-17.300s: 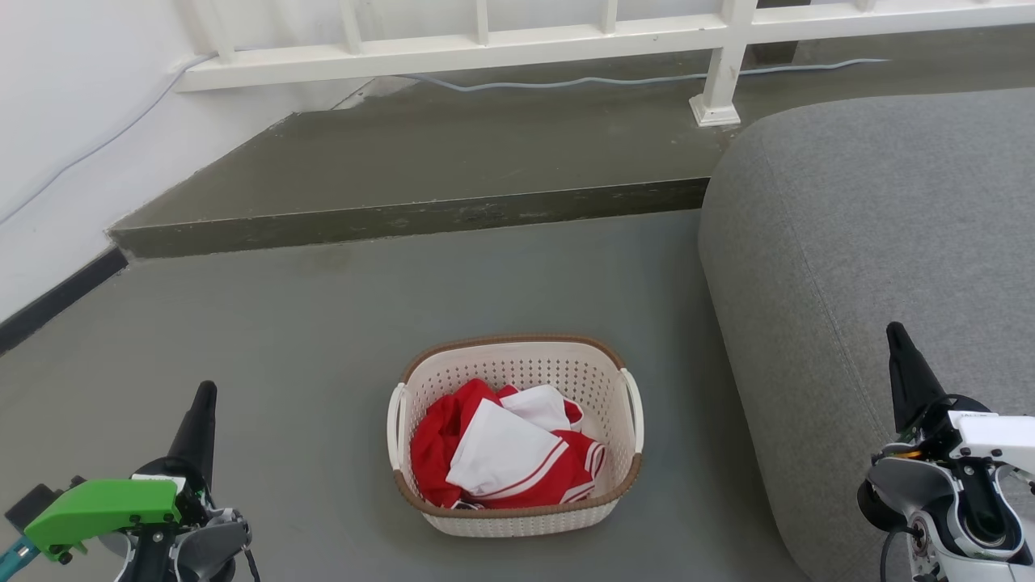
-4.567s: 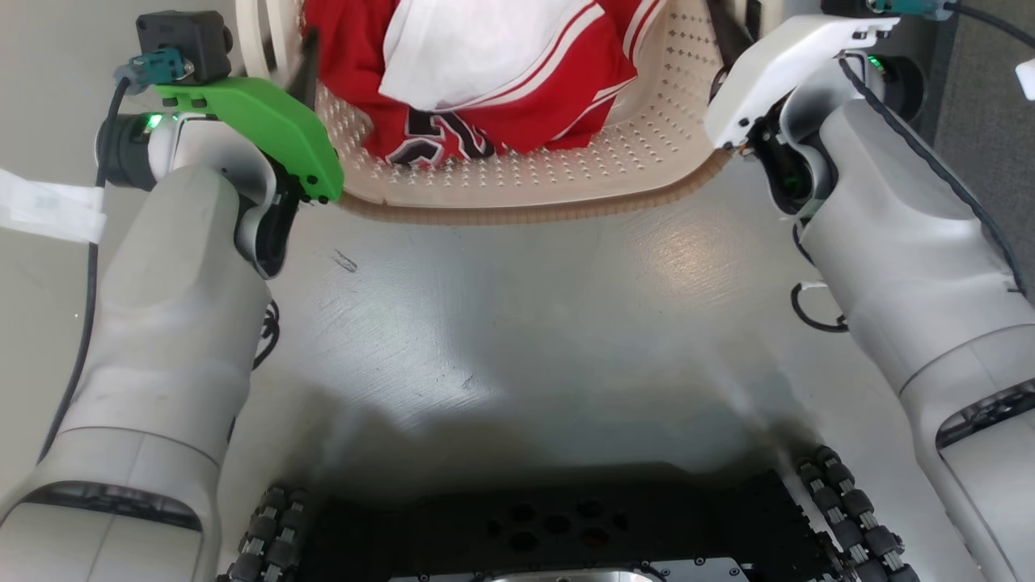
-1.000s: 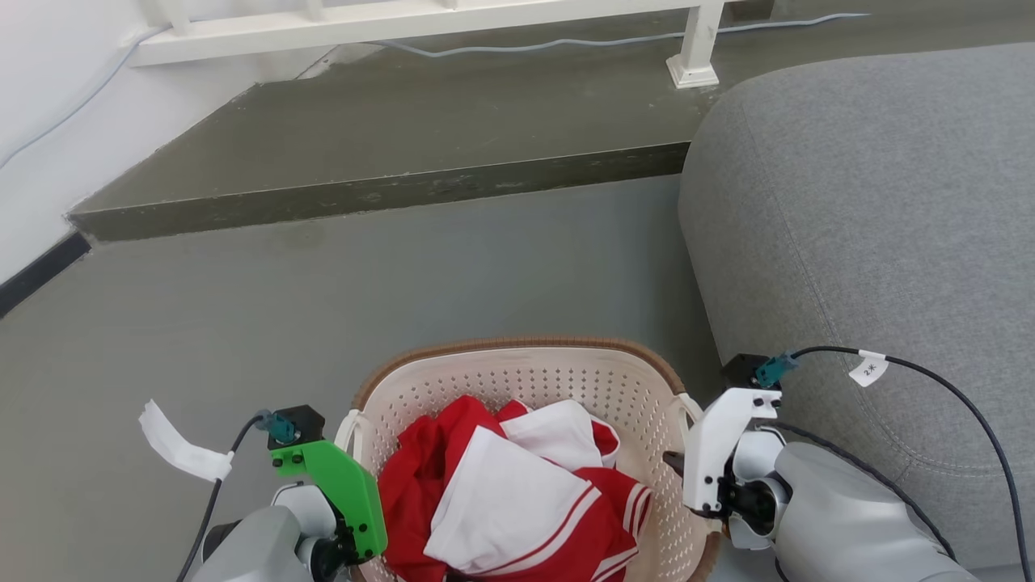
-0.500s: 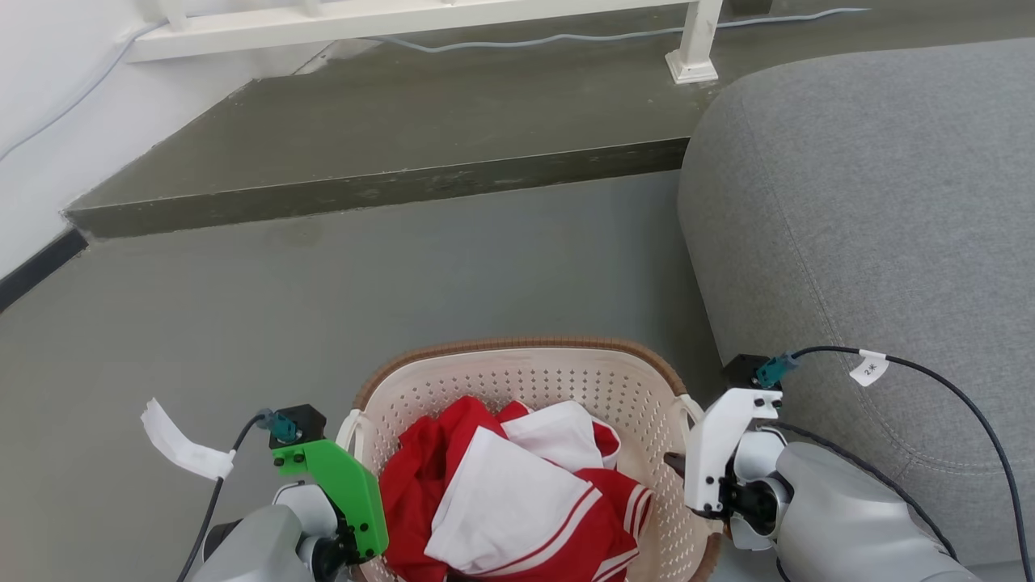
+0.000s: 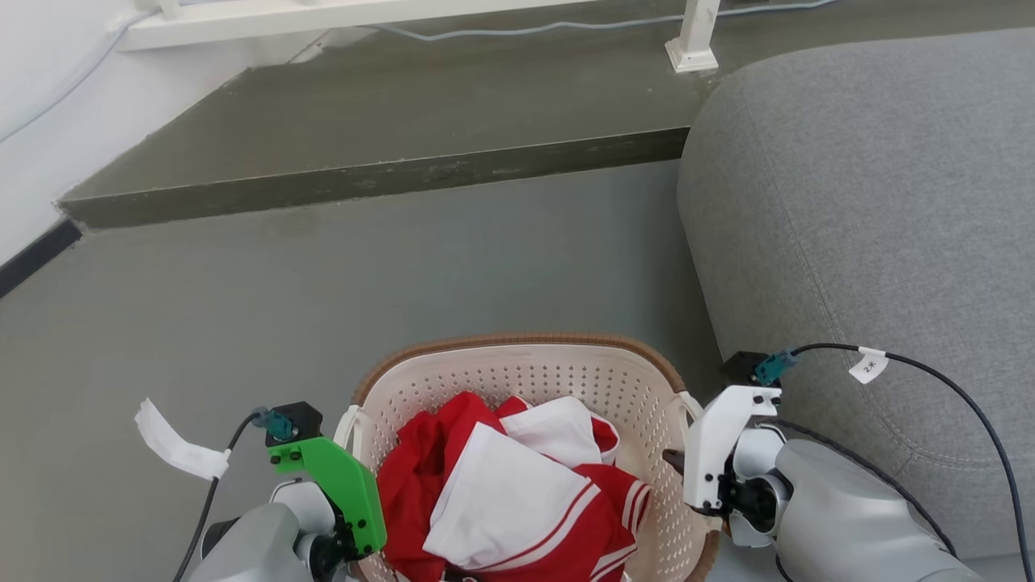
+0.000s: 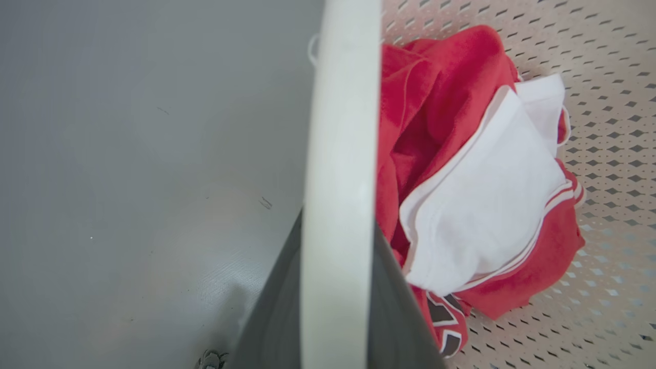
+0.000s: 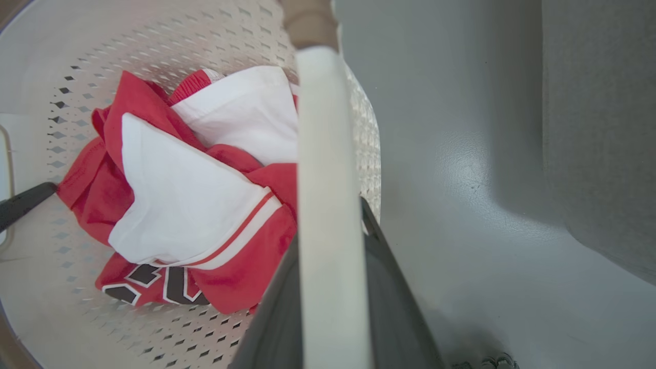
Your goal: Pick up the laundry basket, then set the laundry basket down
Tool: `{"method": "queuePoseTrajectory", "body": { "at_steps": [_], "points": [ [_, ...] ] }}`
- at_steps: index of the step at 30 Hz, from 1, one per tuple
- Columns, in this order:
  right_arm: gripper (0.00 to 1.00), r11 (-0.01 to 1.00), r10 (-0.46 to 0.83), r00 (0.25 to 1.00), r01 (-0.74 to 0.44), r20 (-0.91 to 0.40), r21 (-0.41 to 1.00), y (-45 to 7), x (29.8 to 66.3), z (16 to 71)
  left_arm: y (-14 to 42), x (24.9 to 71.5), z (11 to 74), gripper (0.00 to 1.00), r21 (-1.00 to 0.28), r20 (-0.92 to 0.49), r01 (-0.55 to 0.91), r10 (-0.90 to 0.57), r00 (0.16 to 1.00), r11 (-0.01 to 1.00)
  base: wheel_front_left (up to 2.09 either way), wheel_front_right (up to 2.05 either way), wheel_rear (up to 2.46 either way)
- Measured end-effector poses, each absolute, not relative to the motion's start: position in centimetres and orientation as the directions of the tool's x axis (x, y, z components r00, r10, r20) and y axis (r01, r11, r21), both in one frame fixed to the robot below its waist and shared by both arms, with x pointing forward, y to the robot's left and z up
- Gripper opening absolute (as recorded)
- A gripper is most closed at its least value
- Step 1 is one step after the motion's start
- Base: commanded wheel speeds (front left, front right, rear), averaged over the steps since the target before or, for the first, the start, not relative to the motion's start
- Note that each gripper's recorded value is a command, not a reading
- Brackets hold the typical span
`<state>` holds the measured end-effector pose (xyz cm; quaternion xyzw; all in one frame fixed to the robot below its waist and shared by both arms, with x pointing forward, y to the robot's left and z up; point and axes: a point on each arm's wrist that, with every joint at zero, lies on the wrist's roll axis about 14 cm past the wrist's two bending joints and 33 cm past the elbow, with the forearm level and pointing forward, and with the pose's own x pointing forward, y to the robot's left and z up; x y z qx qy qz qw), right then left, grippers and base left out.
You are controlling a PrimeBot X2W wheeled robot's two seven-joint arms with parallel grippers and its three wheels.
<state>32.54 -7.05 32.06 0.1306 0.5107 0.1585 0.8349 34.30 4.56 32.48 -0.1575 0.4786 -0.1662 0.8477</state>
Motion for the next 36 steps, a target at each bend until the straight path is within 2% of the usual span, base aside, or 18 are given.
{"method": "queuePoseTrajectory", "body": {
  "at_steps": [14,20,36],
  "points": [
    [0.00,0.918,0.394,0.417,-0.127,-0.819,0.377,-7.2,33.2,31.5,4.3,34.7,31.6,0.00,-0.433,-0.762,0.127,-0.438,0.478,0.892,0.00,0.00,0.00],
    [0.00,0.918,0.392,0.447,-0.130,-0.804,0.376,-7.2,34.8,31.6,4.2,36.4,31.7,0.00,-0.432,-0.743,0.129,-0.434,0.509,0.892,0.00,0.00,0.00],
    [0.00,0.914,0.398,0.457,-0.122,-0.795,0.388,-6.8,38.7,29.9,4.7,40.1,29.5,0.00,-0.403,-0.756,0.141,-0.416,0.506,0.904,0.00,0.00,0.00]
  ]
}}
